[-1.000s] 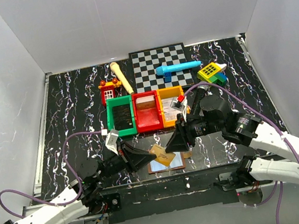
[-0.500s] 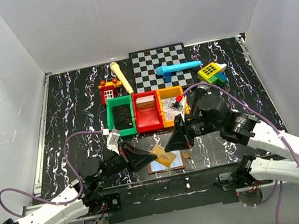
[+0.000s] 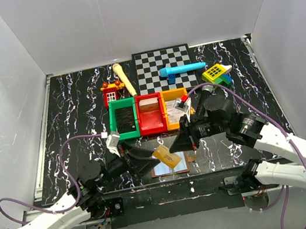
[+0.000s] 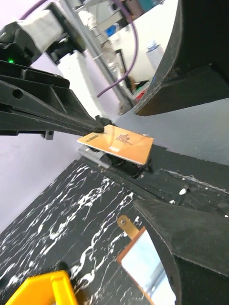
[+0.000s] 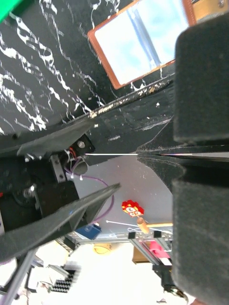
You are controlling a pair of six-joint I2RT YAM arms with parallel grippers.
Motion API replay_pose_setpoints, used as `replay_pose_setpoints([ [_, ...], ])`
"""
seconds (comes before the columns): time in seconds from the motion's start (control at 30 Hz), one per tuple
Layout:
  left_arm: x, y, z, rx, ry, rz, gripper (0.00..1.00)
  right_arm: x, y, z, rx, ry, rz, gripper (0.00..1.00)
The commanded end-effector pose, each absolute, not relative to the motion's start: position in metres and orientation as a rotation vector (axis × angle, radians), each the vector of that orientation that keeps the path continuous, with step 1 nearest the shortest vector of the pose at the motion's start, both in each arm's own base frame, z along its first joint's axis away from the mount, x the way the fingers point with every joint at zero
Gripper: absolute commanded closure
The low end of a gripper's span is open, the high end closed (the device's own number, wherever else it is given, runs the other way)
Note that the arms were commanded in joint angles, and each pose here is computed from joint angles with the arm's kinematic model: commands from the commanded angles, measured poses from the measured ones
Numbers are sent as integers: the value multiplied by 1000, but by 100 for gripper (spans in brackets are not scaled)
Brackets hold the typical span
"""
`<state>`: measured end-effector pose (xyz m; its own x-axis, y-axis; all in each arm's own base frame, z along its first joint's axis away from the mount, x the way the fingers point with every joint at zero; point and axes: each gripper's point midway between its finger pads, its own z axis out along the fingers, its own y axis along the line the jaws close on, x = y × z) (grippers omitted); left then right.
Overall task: Take the credit cards out of the card holder
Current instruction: Place the credit card in the storage box.
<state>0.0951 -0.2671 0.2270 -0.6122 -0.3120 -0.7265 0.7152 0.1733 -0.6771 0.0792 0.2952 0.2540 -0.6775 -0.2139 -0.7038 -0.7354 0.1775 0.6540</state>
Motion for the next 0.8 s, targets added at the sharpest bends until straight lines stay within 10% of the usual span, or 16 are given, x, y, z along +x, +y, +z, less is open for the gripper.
replay_pose_setpoints([
  [0.0, 120, -242, 239, 248, 1650, -1387, 28, 107, 286, 277, -770, 2003, 1400, 99],
  [0.3, 146, -191, 227, 4, 1779, -1106, 28, 177, 264, 323, -583, 1797, 1052, 99],
  [0.77, 149, -184, 210, -23, 1843, -1040, 31, 234, 276, 305, -1199, 1602, 523, 99],
])
